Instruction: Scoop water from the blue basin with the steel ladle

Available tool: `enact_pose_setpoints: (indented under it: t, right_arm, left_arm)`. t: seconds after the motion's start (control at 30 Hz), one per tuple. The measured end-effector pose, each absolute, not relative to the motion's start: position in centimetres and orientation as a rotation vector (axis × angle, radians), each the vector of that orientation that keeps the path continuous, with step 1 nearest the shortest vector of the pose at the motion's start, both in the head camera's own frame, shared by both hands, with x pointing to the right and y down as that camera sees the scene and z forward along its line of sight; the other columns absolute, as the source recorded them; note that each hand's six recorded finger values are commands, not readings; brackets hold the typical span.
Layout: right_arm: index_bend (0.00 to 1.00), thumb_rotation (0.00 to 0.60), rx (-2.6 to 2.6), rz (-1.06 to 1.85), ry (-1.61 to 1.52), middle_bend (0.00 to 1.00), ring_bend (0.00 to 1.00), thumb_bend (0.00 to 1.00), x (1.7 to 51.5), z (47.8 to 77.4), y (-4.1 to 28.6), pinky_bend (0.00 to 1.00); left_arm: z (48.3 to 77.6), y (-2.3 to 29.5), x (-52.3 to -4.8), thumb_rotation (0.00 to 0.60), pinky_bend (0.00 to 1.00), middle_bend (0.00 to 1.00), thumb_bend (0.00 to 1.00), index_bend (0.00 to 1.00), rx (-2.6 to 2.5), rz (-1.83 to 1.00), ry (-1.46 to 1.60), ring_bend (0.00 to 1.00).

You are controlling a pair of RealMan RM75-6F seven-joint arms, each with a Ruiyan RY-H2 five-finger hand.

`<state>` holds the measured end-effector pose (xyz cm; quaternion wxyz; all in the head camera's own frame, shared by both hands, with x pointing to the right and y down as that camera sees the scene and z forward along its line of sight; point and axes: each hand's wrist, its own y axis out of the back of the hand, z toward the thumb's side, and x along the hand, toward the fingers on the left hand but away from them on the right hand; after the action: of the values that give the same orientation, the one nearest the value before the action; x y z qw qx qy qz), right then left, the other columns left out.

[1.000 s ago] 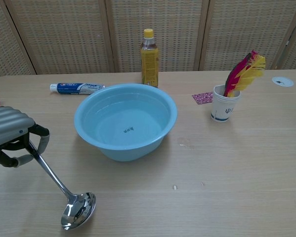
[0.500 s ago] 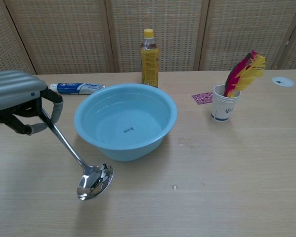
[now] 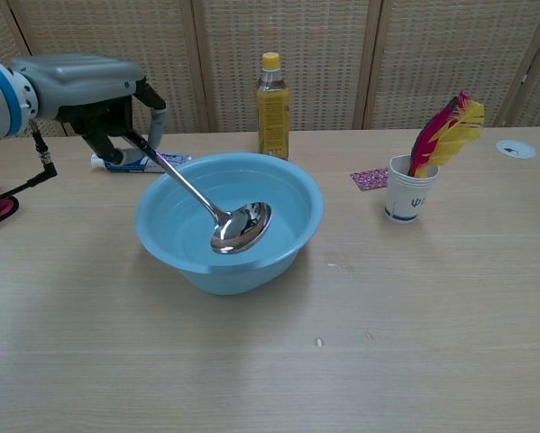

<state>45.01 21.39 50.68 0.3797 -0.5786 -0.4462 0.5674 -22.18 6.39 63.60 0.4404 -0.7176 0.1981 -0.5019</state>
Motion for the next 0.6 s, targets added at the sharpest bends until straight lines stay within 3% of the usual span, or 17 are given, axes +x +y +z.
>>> enact_pose_setpoints:
  t: [0.6]
  right_arm:
    - [0.00, 0.600, -1.478, 1.477, -1.173, 0.00, 0.00, 0.00, 45.9, 51.0, 21.0, 0.00]
  left_arm:
    - [69.6, 2.0, -22.1, 0.600, 1.00, 0.97, 0.57, 0.71, -1.622, -1.477, 0.412, 0.92]
